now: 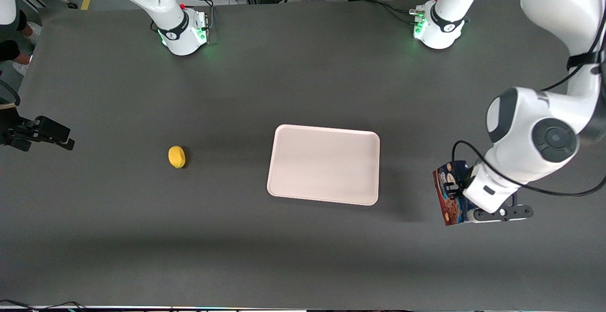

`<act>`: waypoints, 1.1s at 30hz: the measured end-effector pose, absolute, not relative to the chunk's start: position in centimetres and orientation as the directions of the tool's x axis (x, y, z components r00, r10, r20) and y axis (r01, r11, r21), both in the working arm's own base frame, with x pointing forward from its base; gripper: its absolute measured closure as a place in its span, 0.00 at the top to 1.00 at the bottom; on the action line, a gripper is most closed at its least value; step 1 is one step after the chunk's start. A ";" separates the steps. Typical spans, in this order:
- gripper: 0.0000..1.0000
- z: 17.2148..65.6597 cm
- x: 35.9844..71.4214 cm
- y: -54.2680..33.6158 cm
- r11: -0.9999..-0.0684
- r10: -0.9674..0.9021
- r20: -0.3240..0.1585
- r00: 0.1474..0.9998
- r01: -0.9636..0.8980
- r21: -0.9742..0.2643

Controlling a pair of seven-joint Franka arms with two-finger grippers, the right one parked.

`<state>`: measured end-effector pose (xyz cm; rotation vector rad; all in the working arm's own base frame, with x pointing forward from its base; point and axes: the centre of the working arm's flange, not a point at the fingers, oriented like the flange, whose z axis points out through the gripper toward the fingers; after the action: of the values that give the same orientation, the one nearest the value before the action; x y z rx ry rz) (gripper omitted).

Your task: Place cookie box on tray

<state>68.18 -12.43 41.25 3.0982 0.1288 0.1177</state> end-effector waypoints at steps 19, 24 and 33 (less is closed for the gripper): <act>0.26 49.3 64.8 -21.4 -0.988 0.051 0.033 0.998 0.046 0.145; 0.26 49.5 63.3 -25.4 -0.984 0.076 0.016 0.997 0.073 0.161; 0.26 46.2 61.5 -31.6 -0.989 0.066 0.046 0.997 0.059 0.133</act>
<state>61.49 -31.58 46.18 3.0075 0.0949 0.0756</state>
